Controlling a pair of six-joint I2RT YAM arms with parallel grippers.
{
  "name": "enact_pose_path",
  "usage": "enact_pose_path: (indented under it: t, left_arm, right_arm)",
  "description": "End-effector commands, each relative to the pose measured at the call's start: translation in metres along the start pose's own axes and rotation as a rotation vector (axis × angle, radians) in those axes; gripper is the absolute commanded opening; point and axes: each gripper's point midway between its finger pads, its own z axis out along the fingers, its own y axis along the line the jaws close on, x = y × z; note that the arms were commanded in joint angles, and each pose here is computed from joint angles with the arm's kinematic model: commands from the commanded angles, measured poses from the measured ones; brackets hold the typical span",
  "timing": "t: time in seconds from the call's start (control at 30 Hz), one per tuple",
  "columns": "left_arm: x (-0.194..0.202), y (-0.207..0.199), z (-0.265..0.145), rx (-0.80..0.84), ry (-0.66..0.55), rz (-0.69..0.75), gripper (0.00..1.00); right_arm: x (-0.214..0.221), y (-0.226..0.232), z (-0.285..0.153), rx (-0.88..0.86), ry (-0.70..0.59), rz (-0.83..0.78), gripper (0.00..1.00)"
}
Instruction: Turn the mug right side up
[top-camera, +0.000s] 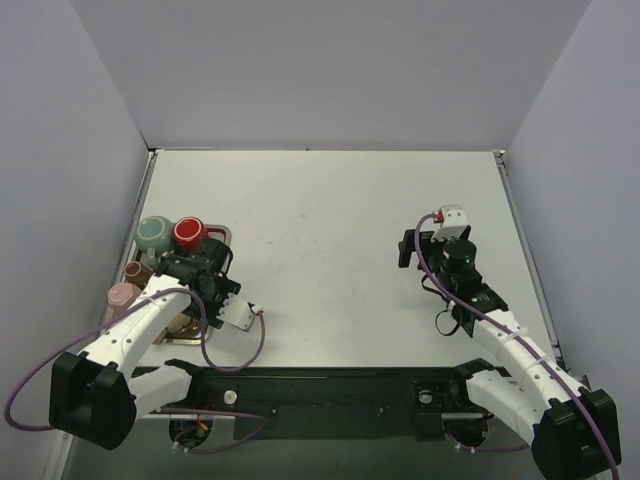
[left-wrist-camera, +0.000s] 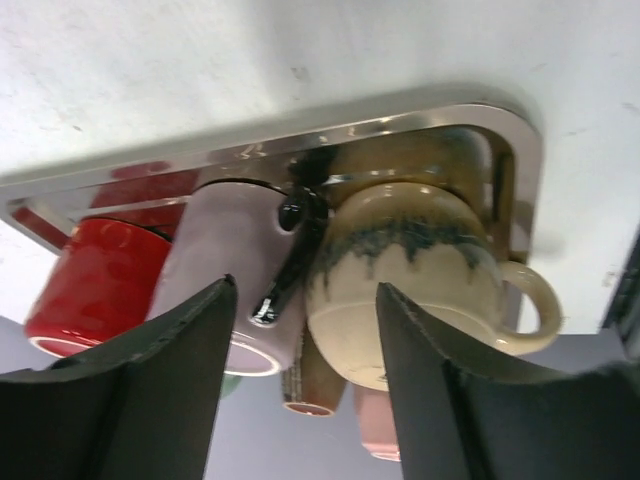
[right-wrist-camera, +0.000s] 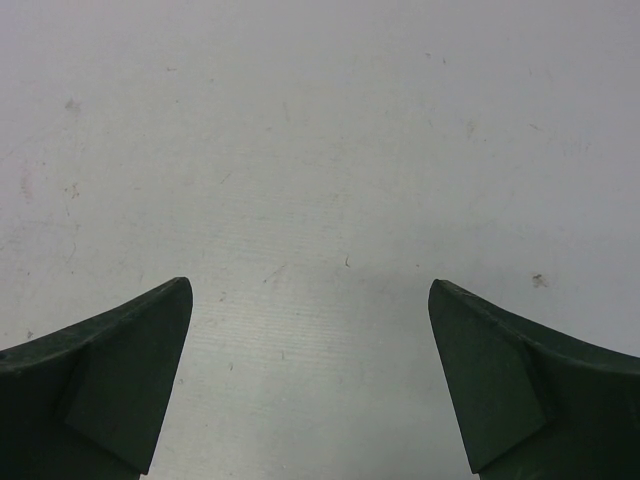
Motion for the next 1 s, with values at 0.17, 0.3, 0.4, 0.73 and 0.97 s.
enact_pose_path:
  t: [0.17, 0.3, 0.4, 0.73, 0.97]
  left_arm:
    - [0.004, 0.032, 0.016, -0.082, 0.033, 0.087, 0.66]
    - [0.010, 0.026, 0.021, -0.039, 0.060, 0.112, 0.66]
    - [0.011, 0.021, 0.020, -0.001, 0.061, 0.126, 0.67]
    - [0.015, 0.081, 0.032, -0.261, 0.045, 0.104, 0.59]
    - [0.013, 0.090, 0.031, -0.296, 0.046, 0.072, 0.56]
  right_arm:
    - [-0.006, 0.001, 0.001, -0.004, -0.056, 0.005, 0.98]
    - [-0.005, 0.004, 0.003, -0.021, -0.057, 0.005, 0.98]
    - [-0.005, 0.004, 0.004, -0.017, -0.061, 0.005, 0.98]
    - [-0.004, 0.008, 0.005, -0.040, -0.063, 0.008, 0.99]
    - [-0.001, 0.008, 0.008, -0.039, -0.049, 0.007, 0.98]
